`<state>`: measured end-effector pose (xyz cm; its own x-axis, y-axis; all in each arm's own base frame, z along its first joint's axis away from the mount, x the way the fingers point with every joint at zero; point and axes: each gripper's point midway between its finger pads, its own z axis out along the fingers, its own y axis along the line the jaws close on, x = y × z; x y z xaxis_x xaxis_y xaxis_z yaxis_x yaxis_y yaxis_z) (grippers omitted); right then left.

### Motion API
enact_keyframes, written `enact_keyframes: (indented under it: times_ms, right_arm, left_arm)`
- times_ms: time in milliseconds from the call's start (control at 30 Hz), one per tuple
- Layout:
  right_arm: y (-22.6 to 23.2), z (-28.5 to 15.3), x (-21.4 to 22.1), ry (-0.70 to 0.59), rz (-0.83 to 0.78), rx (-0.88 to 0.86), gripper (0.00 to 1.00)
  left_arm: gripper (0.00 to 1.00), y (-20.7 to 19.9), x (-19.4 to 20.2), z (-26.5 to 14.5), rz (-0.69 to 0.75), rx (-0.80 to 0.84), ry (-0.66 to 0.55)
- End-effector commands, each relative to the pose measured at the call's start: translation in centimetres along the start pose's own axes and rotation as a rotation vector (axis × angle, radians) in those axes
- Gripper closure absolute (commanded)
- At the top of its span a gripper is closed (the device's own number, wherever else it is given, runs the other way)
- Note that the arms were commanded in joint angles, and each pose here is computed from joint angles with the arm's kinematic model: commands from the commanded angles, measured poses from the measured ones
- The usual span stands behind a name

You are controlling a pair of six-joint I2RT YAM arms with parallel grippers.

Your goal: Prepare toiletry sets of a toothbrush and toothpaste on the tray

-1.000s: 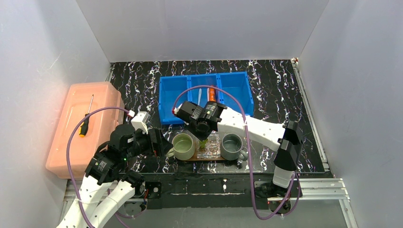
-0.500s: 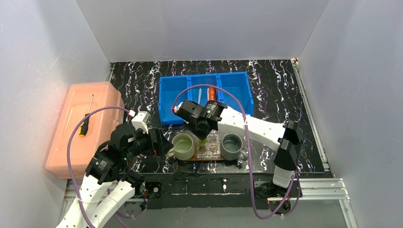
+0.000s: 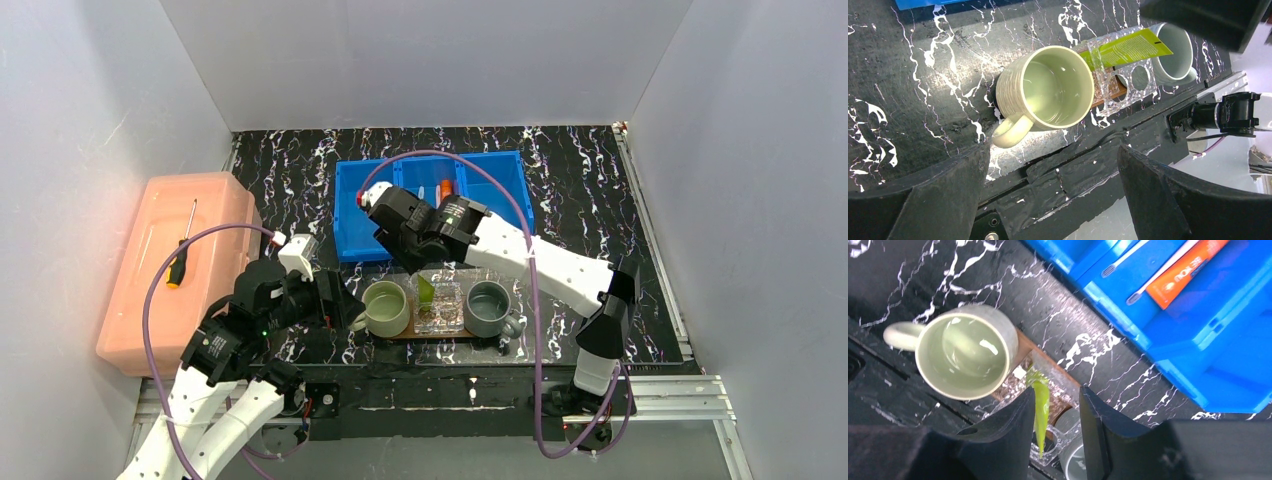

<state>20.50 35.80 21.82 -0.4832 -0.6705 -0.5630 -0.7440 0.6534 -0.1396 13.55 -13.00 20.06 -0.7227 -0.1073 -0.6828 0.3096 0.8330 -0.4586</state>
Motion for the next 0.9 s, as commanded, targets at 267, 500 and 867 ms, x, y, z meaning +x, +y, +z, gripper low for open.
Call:
enact_keyframes:
  times_ms: [267,500,867]
  right_arm:
    - [-5.8,0.2,-5.4,-0.189,0.136,0.225,0.5]
    - [-8.8,3.3,-5.7,-0.163,0.172,0.343,0.5]
    - [-11.9,9.8,-4.7,-0.075,0.207,0.436,0.49]
  left_arm:
    - [0.02,0.0,0.2,0.3,0.008,0.004,0.017]
    - [0.02,0.0,0.2,0.3,0.009,0.006,0.013]
    - [0.02,0.0,0.2,0.3,0.011,0.006,0.014]
